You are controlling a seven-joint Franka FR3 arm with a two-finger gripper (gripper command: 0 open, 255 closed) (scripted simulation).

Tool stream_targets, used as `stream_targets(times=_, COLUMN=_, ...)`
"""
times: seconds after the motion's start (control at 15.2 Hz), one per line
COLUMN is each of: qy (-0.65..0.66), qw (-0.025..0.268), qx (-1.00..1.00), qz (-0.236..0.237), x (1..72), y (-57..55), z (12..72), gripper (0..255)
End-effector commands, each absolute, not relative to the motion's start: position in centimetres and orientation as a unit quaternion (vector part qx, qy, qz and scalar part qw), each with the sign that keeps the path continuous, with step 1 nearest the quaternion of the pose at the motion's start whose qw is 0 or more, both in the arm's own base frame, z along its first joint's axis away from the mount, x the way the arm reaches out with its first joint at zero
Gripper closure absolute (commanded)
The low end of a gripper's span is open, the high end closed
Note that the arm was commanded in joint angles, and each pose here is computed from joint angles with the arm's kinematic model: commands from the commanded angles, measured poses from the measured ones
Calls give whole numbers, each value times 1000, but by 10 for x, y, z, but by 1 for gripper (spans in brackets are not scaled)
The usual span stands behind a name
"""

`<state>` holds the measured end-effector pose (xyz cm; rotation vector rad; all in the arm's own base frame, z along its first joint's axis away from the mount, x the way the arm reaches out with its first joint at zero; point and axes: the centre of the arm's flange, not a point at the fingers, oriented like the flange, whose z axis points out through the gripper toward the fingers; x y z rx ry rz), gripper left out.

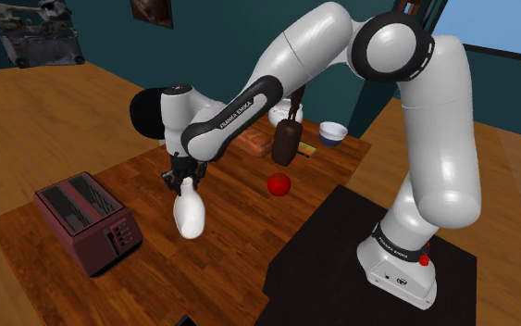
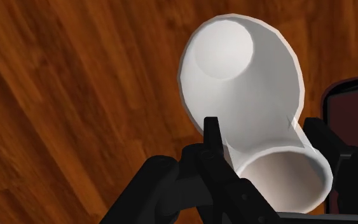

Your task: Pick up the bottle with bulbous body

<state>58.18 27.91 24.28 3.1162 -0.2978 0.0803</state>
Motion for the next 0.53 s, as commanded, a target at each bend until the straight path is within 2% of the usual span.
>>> stream_targets(times=0.0, qy=-95, qw=5, qx=995, qz=26, x=583, y=279, z=254, gripper=255)
stream_targets(times=0.46, qy=-95, qw=5, qx=995, qz=26, x=583, y=279, z=281, gripper=255)
